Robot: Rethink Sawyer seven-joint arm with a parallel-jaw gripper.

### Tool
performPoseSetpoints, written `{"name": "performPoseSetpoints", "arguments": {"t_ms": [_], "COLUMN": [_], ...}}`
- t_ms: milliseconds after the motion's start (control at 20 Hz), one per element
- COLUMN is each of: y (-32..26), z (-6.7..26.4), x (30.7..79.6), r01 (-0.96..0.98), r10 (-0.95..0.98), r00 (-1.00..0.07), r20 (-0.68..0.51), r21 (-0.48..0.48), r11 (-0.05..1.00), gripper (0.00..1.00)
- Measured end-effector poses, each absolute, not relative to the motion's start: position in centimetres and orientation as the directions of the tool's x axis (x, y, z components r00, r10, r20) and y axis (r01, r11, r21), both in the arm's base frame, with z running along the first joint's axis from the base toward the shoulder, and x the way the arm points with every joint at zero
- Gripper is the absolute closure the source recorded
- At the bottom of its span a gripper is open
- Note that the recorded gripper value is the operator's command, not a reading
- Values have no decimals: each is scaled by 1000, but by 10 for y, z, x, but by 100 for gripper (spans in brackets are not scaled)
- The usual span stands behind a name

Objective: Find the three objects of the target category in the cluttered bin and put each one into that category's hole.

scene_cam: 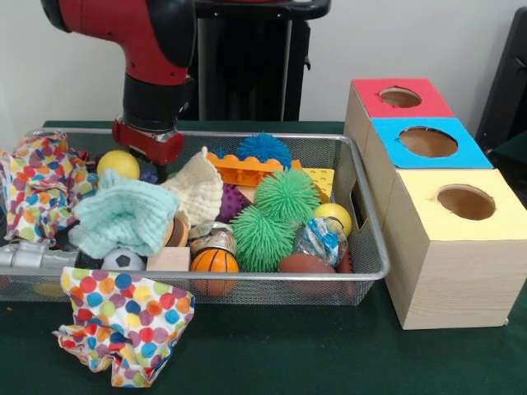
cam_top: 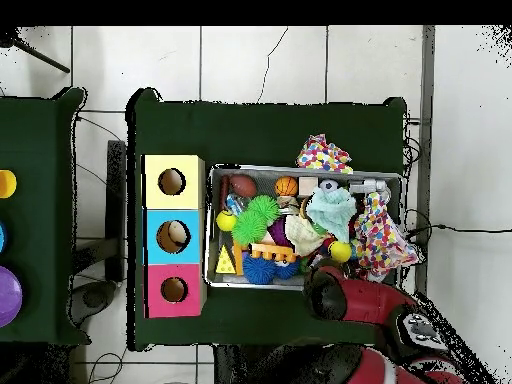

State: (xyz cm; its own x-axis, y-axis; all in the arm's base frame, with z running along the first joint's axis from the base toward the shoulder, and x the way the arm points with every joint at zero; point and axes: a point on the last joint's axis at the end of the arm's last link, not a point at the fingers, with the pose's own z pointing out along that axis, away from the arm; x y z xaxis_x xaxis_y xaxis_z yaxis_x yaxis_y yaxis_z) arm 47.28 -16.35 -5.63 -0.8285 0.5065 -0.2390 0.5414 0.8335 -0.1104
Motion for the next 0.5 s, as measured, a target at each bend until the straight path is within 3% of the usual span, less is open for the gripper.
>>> {"name": "performPoseSetpoints", "arguments": {"t_ms": [150,500], "y": [-166,-181], "z": [-55,-49], "x": [472,484], "r01": [511,552], "r10": [468,533], "r00": [-846,-831], "r20": [-257,-158], "r21": [-135,-125], "r11": [849,824], "gripper": [0,0]}}
